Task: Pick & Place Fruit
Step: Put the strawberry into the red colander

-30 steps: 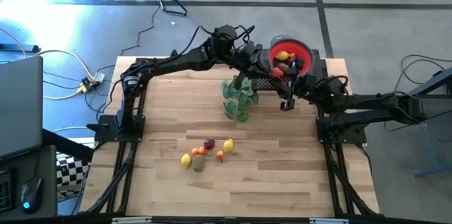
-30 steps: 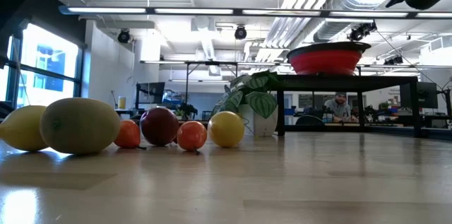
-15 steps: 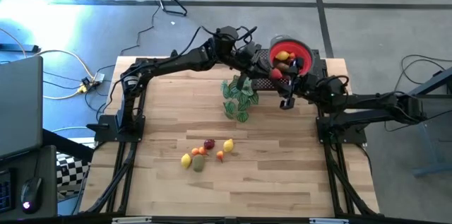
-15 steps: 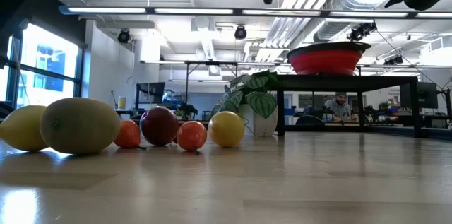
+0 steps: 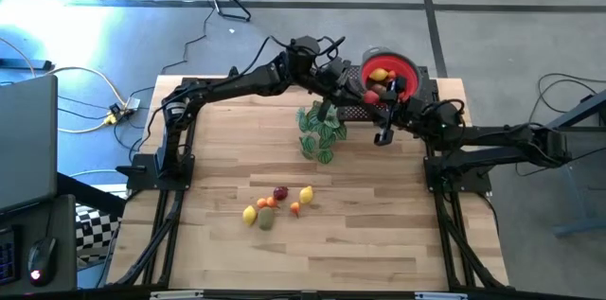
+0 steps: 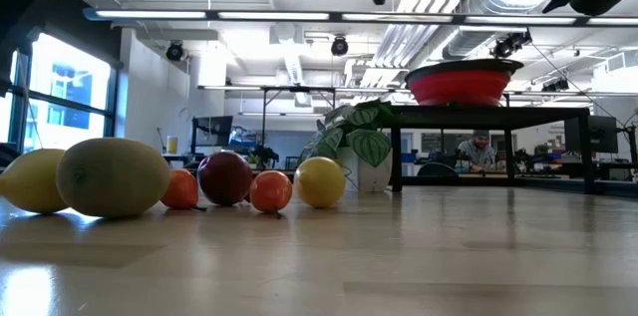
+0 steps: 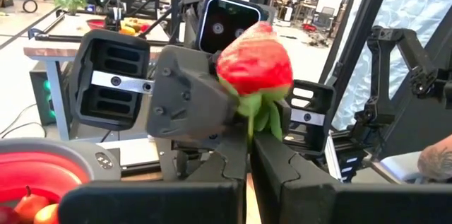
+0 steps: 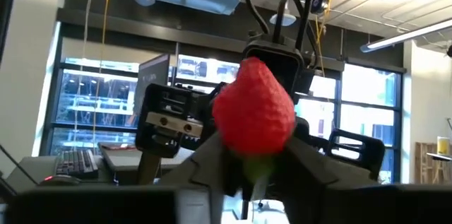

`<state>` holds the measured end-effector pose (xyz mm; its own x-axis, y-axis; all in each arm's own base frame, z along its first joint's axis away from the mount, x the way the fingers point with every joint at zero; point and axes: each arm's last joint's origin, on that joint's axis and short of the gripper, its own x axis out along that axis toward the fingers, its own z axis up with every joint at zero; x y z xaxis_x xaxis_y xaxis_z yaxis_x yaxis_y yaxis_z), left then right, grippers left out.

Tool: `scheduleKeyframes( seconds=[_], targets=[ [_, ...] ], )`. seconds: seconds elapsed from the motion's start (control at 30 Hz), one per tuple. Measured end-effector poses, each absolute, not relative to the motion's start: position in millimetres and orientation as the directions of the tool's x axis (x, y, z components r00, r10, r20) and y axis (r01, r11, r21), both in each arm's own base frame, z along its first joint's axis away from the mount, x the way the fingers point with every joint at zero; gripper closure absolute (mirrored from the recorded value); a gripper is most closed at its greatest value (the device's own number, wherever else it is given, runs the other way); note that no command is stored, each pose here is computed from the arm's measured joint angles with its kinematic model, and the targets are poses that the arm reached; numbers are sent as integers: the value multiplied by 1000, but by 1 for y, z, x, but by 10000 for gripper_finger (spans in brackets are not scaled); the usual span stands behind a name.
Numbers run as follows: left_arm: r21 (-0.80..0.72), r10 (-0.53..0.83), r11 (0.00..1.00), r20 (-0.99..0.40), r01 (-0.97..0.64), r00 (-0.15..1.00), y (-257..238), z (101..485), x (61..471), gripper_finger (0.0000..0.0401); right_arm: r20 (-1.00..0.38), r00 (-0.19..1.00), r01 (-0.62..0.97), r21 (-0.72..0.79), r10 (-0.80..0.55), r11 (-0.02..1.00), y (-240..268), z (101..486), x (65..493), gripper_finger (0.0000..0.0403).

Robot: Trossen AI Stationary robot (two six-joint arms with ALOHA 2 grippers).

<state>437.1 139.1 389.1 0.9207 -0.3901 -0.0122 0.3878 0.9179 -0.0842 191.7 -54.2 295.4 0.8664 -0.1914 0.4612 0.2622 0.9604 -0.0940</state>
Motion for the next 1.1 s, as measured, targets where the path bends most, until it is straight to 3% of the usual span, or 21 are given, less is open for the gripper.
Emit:
scheduleKeyframes(
  seconds=[0.2, 0.47, 0.77, 0.93, 1.1],
  targets=[
    [-84, -386, 920, -11, 383, 923, 140, 389, 437, 401, 476, 859, 264, -97, -188, 960, -54, 297, 191, 360],
    [-84, -385, 920, -13, 383, 923, 140, 389, 437, 401, 481, 857, 264, -102, -185, 959, -54, 297, 191, 394],
    [-92, -385, 919, -13, 383, 923, 140, 389, 437, 397, 481, 857, 265, -102, -186, 959, -54, 297, 191, 399],
    [-95, -359, 930, -14, 356, 933, 141, 389, 437, 366, 484, 854, 271, -99, -192, 957, -54, 298, 191, 399],
    [-96, -359, 930, -14, 356, 933, 140, 389, 437, 302, 487, 852, 274, -98, -194, 957, -54, 298, 190, 399]
  ],
)
